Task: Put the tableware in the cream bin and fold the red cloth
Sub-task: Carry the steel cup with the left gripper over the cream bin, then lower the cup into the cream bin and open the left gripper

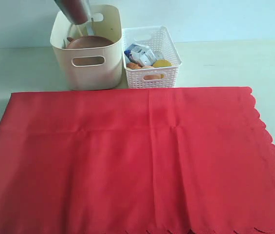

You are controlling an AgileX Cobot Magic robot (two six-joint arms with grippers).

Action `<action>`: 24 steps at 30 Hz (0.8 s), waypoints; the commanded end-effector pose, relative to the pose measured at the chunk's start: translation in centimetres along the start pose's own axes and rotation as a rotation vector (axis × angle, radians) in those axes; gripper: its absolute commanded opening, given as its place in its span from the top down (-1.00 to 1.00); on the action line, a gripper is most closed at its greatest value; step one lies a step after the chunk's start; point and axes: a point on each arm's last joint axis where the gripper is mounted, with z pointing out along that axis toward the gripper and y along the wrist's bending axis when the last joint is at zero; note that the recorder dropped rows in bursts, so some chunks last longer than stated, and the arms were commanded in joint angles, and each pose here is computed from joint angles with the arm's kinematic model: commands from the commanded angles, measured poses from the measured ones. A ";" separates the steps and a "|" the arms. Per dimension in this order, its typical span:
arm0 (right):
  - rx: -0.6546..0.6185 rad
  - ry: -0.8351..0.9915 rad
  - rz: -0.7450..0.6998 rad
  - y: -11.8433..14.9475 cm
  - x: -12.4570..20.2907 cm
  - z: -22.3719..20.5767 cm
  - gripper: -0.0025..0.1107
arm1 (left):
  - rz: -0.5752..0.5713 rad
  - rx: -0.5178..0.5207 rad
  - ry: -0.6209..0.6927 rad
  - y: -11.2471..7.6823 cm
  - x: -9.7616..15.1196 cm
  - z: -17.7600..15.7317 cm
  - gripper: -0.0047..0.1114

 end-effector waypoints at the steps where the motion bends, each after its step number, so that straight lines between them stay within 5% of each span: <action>1: 0.007 -0.012 -0.002 0.0 0.0 0.0 0.96 | -0.031 -0.004 0.009 1.1 0.9 4.0 0.92; 10: 0.007 -0.012 -0.002 0.0 0.0 0.0 0.96 | -0.074 -0.015 0.084 2.6 3.5 9.9 0.92; 19: 0.008 -0.014 -0.002 -0.1 0.0 0.0 0.96 | -0.091 -0.018 0.090 3.1 4.3 11.7 0.91; 24: 0.008 -0.014 -0.002 -0.1 0.0 0.0 0.96 | -0.089 -0.018 0.087 3.1 4.2 11.7 0.55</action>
